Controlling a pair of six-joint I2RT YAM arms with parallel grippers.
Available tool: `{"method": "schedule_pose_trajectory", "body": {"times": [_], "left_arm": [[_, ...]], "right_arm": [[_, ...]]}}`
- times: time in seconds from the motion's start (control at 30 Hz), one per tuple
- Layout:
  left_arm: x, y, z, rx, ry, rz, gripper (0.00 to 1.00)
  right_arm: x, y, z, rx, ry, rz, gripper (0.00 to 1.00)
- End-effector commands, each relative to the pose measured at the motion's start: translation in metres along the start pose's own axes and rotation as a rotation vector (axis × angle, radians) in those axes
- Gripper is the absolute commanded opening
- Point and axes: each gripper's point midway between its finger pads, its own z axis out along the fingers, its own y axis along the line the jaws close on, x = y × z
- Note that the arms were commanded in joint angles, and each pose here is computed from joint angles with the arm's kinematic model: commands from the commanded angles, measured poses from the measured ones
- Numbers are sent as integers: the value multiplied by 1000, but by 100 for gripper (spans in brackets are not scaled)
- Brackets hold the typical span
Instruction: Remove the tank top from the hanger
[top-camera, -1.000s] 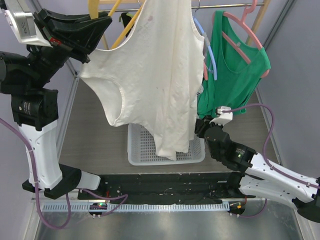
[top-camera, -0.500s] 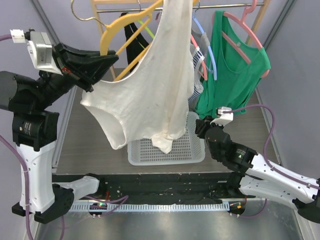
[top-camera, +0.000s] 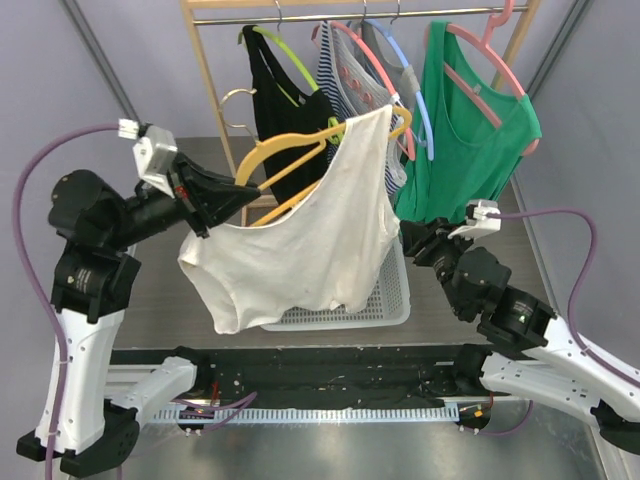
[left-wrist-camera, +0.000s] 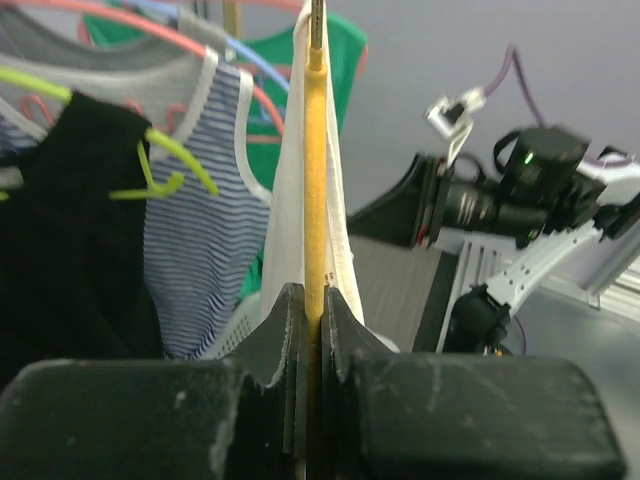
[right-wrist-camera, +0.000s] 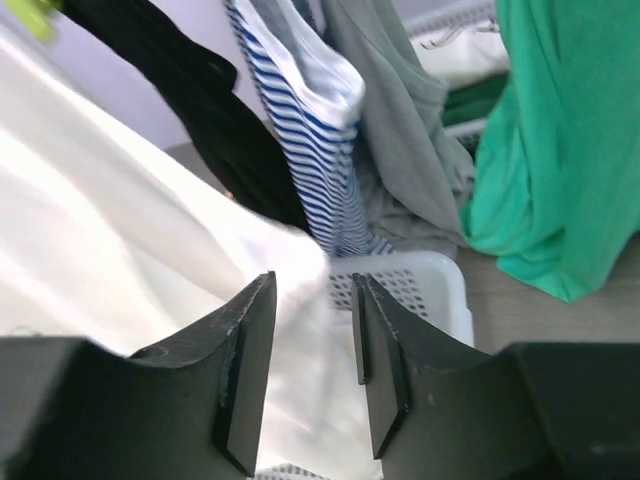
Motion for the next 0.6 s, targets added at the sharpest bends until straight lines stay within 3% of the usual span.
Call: {"method": "schedule_pose_trajectory", "body": {"times": [0.0, 0.1, 0.23, 0.43, 0.57], "left_arm": [[62, 6, 4, 26, 169, -65, 0], [97, 1, 5, 64, 268, -88, 1], [114, 6, 2, 61, 339, -65, 1], [110, 7, 9, 82, 354, -37, 0], [111, 4, 12, 98, 352, -22, 0]], "right_arm": [[-38, 36, -7, -138, -29, 18, 46], [-46, 56, -9, -216, -18, 9, 48], [-44, 67, -11, -268, 8, 5, 50], [-27, 68, -6, -261, 46, 10, 53], [-18, 72, 0, -259, 68, 15, 62]]}}
